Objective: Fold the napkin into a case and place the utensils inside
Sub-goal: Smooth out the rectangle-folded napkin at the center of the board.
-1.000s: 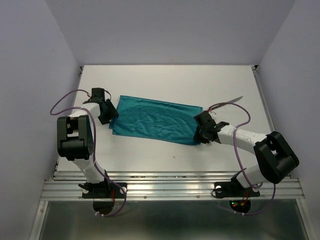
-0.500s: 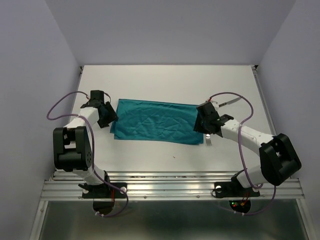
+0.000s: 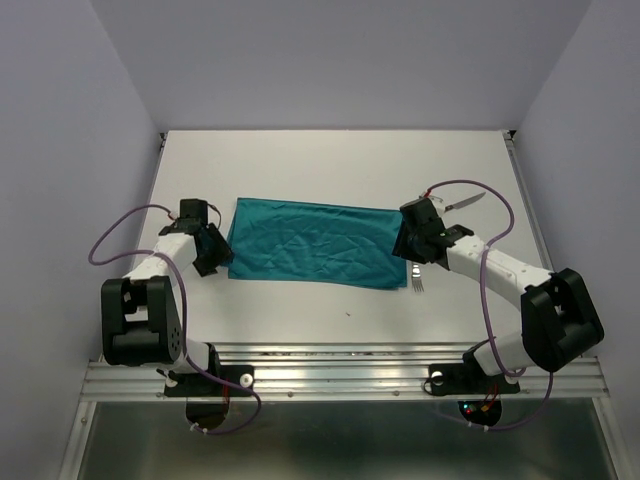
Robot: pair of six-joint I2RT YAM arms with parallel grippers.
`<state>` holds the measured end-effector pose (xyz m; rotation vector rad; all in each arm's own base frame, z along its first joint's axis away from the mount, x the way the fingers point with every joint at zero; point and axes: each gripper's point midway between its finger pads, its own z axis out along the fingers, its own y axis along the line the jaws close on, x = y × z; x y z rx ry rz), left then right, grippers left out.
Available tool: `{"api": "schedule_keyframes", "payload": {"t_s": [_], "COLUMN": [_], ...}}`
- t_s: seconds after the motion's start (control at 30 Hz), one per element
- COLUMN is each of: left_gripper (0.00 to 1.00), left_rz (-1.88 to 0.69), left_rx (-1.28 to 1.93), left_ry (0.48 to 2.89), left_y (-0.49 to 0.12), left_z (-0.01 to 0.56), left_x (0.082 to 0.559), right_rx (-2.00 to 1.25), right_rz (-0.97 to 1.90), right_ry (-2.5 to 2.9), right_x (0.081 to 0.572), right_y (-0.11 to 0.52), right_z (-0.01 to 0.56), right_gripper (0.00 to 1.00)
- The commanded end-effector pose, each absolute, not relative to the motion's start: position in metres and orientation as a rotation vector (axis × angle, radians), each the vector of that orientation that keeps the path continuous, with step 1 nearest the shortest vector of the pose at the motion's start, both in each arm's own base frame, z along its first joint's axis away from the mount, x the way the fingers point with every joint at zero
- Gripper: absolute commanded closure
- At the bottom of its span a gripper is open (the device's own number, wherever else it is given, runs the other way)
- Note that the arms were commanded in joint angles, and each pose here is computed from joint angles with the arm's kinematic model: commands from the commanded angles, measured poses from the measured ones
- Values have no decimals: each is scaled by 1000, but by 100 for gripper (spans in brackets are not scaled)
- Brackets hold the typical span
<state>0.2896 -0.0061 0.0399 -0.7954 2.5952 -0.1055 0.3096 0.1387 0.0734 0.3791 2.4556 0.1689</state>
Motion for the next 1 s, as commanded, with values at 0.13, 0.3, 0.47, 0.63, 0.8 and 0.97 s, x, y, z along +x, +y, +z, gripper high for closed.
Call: {"api": "schedule_keyframes", "payload": {"t_s": [0.13,0.3,0.47,0.63,0.8,0.97], "left_gripper": [45,48,53,59,59,49], "left_rz": [-185,-147,-72,-49,-24,39], "left_rx": [-863,-860,-884,-883,-877,-854], "left_ry": [2591,2613,2608,2622,2624,2605], "left_y": [-23,-28,-20,-21,-22,-21], "left_z": [32,22,13,7,5,13], "left_x": [279,274,275,276,275,275], "right_rx": [371,375,378,395,418,425], "right_rz": [181,188,190,198,185,171], "right_ry": [2419,2425,2426,2439,2466,2471], "right_x": [312,310,306,296,281,275], "right_y": [137,137,136,133,126,122], "right_z": [86,85,84,79,66,64], "right_gripper": [55,55,54,52,50,50]}}
